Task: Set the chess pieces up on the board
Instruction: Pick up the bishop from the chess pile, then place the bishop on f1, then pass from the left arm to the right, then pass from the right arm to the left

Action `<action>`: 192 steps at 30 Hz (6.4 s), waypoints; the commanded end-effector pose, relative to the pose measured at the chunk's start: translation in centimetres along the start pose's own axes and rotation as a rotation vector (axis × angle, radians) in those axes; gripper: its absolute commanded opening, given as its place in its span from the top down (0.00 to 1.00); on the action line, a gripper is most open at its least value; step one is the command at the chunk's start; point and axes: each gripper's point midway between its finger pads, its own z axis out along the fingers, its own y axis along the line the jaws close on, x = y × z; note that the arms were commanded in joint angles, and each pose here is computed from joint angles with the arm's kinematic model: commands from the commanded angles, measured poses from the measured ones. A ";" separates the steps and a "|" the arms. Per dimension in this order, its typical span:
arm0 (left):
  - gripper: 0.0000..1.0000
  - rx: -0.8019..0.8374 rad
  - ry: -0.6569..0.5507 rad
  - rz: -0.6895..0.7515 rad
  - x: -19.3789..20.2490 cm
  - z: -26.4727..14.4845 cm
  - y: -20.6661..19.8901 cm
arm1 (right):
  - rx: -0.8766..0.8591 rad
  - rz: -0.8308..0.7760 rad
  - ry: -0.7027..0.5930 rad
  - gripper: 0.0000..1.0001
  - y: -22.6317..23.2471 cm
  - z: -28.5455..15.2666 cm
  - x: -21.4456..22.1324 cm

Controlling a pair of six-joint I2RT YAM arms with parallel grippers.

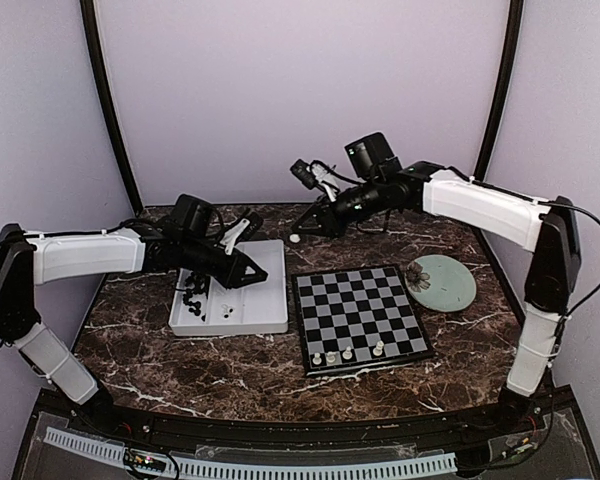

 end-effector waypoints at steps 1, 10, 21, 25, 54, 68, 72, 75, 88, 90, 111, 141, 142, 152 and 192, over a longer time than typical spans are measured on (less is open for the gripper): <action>0.99 -0.031 0.034 0.000 1.0 0.3 0.7 | 0.144 -0.115 0.038 0.96 -1.1 -4.7 1.9; 0.99 -0.074 0.045 -0.036 1.0 0.4 2.1 | 0.220 -0.172 0.284 0.96 0.4 -10.7 13.6; 0.99 -0.103 0.040 -0.049 1.0 0.3 2.9 | 0.091 -0.203 0.357 0.94 4.8 -13.0 21.4; 0.99 -0.098 0.046 -0.051 1.2 0.5 3.0 | 0.063 -0.206 0.359 0.93 4.0 -11.6 21.4; 0.99 -0.123 0.056 -0.053 1.5 -0.1 3.2 | 0.084 -0.222 0.443 0.90 1.8 -9.1 27.9; 0.99 -0.133 0.062 -0.051 1.7 -0.2 3.3 | 0.054 -0.230 0.469 0.89 2.2 -8.9 29.2; 0.99 -0.133 0.063 -0.052 1.7 -0.2 3.4 | 0.054 -0.227 0.467 0.89 2.1 -8.7 29.2; 0.99 -0.131 0.066 -0.053 1.8 -0.1 3.3 | 0.051 -0.225 0.464 0.88 2.1 -8.6 29.2; 0.99 -0.124 0.072 -0.058 2.0 0.1 3.3 | 0.047 -0.220 0.468 0.83 2.1 -8.4 29.4; 0.99 -0.122 0.074 -0.059 2.0 0.1 3.3 | 0.048 -0.221 0.470 0.81 2.1 -8.5 29.4; 0.97 0.239 0.108 -0.078 -0.9 -0.6 -5.4 | 0.015 -0.232 0.254 0.61 1.9 -12.3 13.3; 0.95 0.312 -0.577 -0.633 -12.2 -6.6 -6.1 | 0.076 -0.102 -0.106 0.58 1.7 -1.7 -1.1; 0.95 0.314 -0.574 -0.634 -12.2 -6.5 -6.2 | 0.066 -0.109 -0.110 0.57 2.0 -1.6 -1.4; 0.93 0.328 -0.551 -0.651 -11.9 -5.8 -6.4 | -0.004 -0.170 -0.124 0.53 4.0 -0.9 -2.7; 0.64 0.131 -0.399 -0.666 -8.3 -4.4 -4.2 | -0.051 -0.199 -0.112 0.91 3.9 1.1 -2.0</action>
